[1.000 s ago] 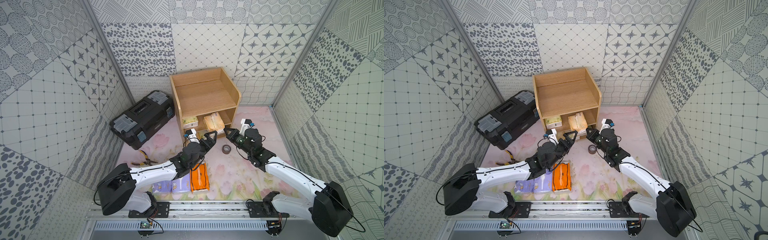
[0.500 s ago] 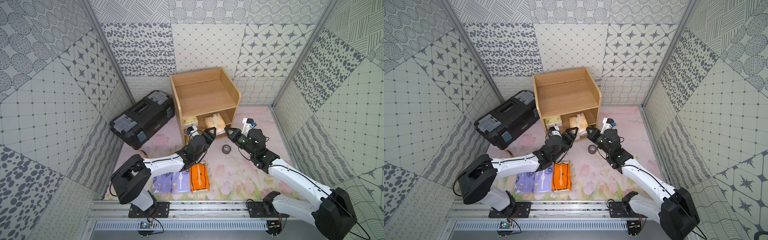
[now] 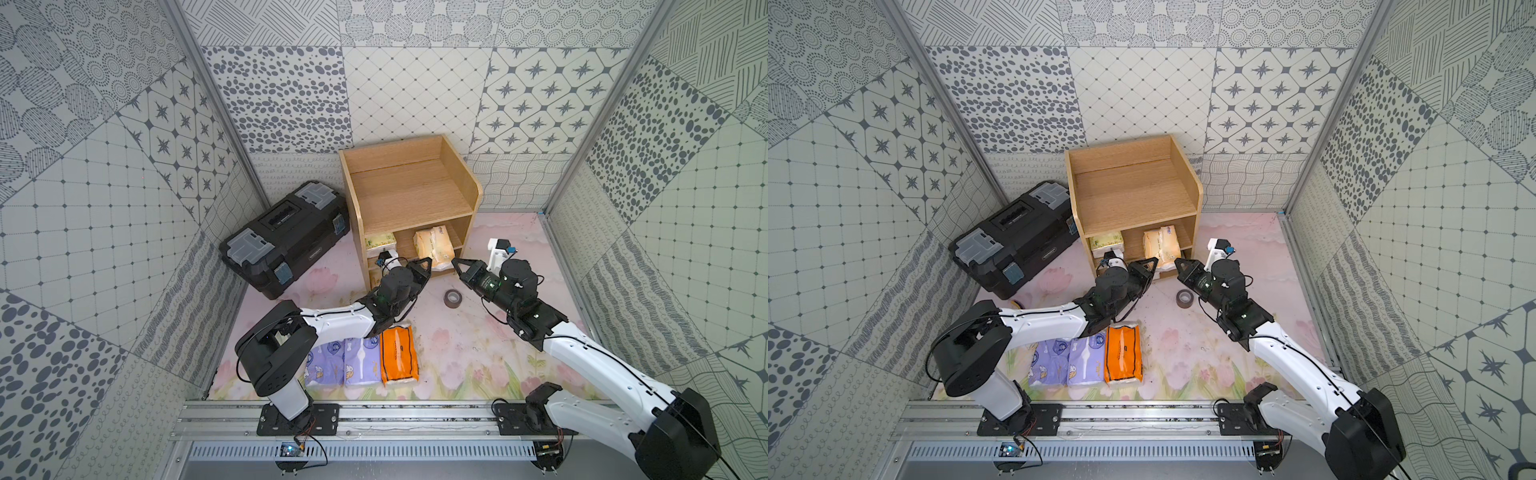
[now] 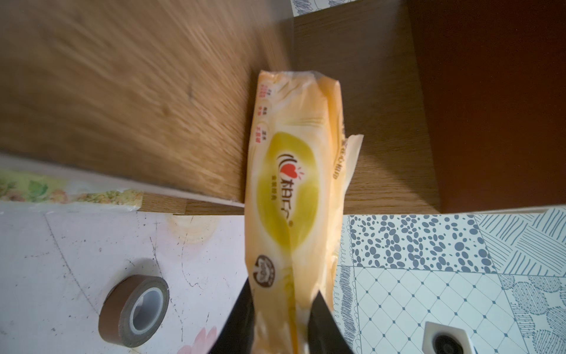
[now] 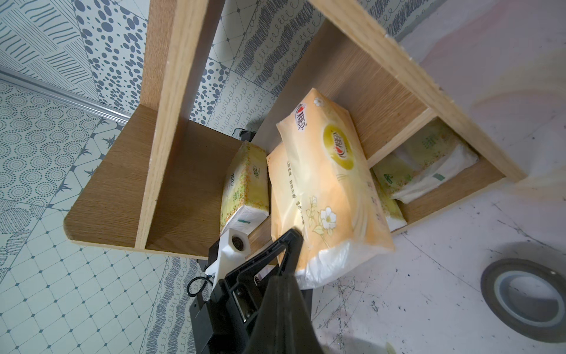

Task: Remove the tissue boxes from the shelf
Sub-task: Pick up a box of tissues from the shelf.

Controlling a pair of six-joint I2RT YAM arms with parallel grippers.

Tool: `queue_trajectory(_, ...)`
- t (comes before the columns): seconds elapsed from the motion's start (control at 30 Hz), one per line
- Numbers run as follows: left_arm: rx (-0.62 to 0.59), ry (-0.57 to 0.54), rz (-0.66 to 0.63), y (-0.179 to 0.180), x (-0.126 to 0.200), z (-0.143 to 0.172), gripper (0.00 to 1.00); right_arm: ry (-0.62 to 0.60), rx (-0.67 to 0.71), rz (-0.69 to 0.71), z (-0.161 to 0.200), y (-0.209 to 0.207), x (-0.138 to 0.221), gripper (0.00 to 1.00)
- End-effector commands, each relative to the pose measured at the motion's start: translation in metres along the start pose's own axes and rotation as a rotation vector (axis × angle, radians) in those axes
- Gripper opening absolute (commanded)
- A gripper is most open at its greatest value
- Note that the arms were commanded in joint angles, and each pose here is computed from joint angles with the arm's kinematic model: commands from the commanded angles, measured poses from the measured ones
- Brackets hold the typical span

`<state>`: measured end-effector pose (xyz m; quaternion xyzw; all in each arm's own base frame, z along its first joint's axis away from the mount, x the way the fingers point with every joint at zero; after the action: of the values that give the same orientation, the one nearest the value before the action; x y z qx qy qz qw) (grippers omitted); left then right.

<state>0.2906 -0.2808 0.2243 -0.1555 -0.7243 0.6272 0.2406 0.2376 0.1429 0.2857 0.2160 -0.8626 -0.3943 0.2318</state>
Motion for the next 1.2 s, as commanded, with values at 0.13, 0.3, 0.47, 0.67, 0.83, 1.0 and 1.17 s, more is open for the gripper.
queue_trajectory(0.13,-0.012,0.078,0.122,-0.025,0.007,0.010,0.20,-0.025,0.052,0.007,-0.022,-0.006,0.026,0.68)
queue_trajectory(0.3,-0.013,0.142,0.172,-0.030,0.020,0.025,0.20,0.071,0.025,-0.092,-0.029,-0.010,0.020,0.87)
queue_trajectory(0.47,-0.022,0.186,0.217,-0.035,0.038,0.042,0.20,0.114,-0.010,-0.127,-0.029,-0.016,0.009,0.89)
queue_trajectory(0.67,-0.018,0.236,0.252,-0.038,0.050,0.058,0.20,0.127,-0.046,-0.198,-0.028,-0.016,0.004,0.73)
queue_trajectory(0.83,0.002,0.246,0.243,-0.035,0.056,0.063,0.20,0.111,-0.030,-0.220,-0.028,-0.012,0.012,0.52)
queue_trajectory(1.0,-0.031,0.267,0.188,-0.036,0.064,0.068,0.41,0.103,-0.015,-0.244,-0.026,-0.010,0.019,0.31)
queue_trajectory(1.17,-0.138,0.250,0.110,-0.037,0.086,0.063,0.82,0.117,0.013,-0.264,-0.021,-0.010,0.029,0.23)
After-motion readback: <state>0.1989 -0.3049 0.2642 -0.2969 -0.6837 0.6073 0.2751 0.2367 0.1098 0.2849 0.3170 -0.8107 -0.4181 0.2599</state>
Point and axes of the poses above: each gripper's point midway between its finger pads, its own x axis back along the fingers, its own y axis along the line the jaws close on, z = x × y, the point moved 10 cm from there along x, back along the fingers, and after that the axes turned 6 degrees about x, right-handed, at the moved point
